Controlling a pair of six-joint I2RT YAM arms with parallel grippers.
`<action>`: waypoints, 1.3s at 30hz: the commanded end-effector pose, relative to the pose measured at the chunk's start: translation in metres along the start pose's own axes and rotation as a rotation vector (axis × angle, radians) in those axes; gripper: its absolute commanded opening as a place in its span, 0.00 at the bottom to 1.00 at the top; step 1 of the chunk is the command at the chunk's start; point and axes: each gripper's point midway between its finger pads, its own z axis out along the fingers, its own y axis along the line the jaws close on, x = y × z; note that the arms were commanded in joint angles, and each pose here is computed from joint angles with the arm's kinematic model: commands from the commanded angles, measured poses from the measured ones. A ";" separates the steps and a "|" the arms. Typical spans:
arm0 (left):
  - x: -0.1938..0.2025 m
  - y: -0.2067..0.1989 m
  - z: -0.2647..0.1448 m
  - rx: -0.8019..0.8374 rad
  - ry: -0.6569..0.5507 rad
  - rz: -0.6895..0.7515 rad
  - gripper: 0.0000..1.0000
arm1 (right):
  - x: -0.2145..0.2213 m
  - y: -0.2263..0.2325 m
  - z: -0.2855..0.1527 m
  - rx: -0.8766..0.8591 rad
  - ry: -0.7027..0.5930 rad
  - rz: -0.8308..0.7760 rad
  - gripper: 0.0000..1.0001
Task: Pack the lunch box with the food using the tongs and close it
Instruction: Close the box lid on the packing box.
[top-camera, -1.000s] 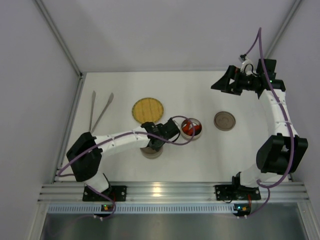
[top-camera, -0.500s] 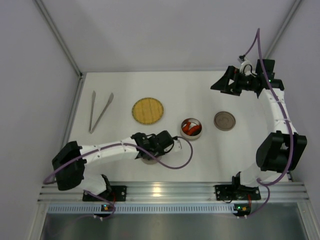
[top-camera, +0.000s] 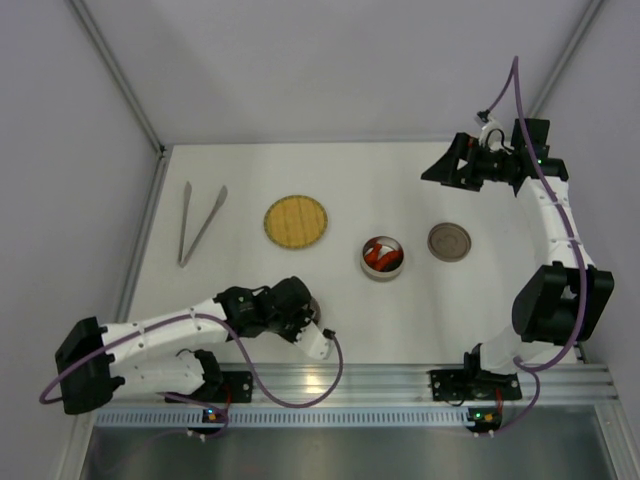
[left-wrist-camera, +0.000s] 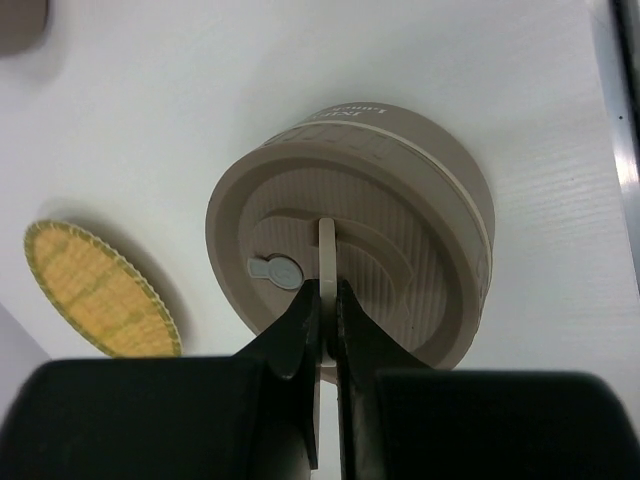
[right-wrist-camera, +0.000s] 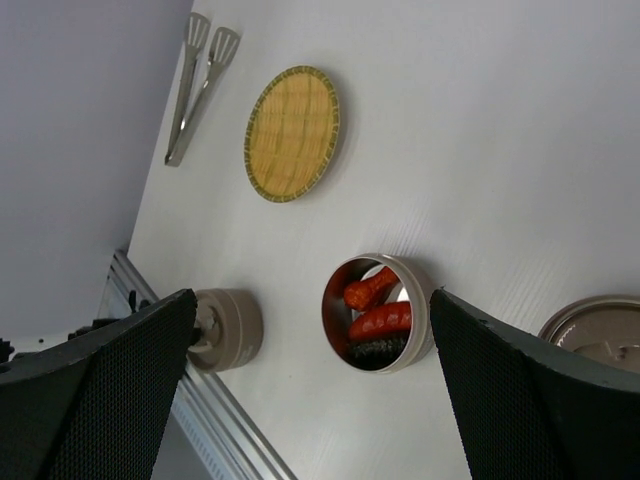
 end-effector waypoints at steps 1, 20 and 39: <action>-0.003 -0.056 0.009 0.257 -0.107 0.165 0.00 | -0.009 0.003 -0.008 -0.012 -0.025 -0.048 0.99; -0.036 -0.020 -0.029 0.174 -0.200 0.093 0.73 | -0.009 0.012 -0.014 -0.020 -0.024 -0.062 0.99; -0.041 0.133 -0.087 -0.095 -0.307 -0.684 0.49 | 0.002 -0.005 -0.013 0.072 0.009 -0.116 0.99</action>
